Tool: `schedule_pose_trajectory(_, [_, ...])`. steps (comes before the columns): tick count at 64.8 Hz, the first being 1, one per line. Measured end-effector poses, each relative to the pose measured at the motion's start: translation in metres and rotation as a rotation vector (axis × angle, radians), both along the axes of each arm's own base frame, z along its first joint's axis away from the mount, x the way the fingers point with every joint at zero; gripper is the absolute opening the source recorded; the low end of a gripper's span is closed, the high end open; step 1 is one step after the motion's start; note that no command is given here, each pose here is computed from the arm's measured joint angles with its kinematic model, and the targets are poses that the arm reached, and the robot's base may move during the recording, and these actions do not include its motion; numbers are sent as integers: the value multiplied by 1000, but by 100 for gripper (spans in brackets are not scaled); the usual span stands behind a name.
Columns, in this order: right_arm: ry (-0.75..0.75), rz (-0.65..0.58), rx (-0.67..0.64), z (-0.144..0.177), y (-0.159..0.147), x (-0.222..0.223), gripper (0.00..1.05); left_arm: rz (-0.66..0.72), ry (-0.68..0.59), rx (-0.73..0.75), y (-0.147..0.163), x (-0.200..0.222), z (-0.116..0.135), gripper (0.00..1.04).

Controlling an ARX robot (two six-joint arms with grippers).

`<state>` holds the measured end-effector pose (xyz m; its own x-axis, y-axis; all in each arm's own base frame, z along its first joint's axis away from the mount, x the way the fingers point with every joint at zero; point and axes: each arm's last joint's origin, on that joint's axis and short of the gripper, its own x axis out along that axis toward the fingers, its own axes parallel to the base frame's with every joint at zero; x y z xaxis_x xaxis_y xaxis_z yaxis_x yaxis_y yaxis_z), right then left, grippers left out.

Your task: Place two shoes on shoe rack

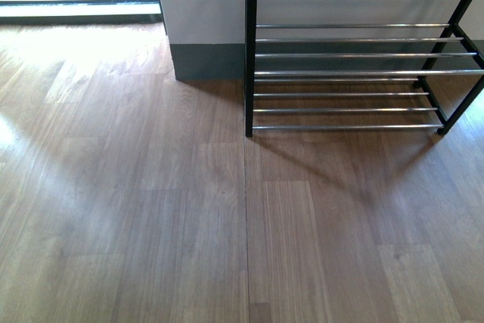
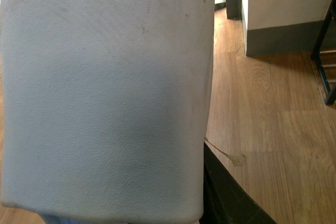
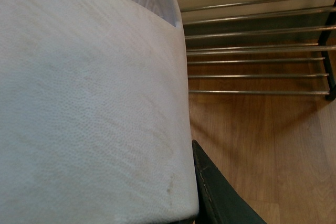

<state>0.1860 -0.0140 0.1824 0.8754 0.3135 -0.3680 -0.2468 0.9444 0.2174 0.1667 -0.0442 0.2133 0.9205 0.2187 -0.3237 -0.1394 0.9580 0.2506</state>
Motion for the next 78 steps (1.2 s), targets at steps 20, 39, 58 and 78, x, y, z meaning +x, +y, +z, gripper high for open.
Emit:
schedule_pose_trajectory(20, [0, 0, 0, 0, 0, 0, 1, 0, 0, 0, 0, 0, 0, 2])
schedule_pose_trajectory(39, [0, 0, 0, 0, 0, 0, 1, 0, 0, 0, 0, 0, 0, 2])
schedule_pose_trajectory(58, [1, 0, 0, 0, 0, 0, 1, -1, 6, 2, 0, 1, -1, 2])
schedule_pose_trajectory(78, [2, 0, 0, 0, 0, 0, 1, -2, 6, 2, 0, 0, -1, 2])
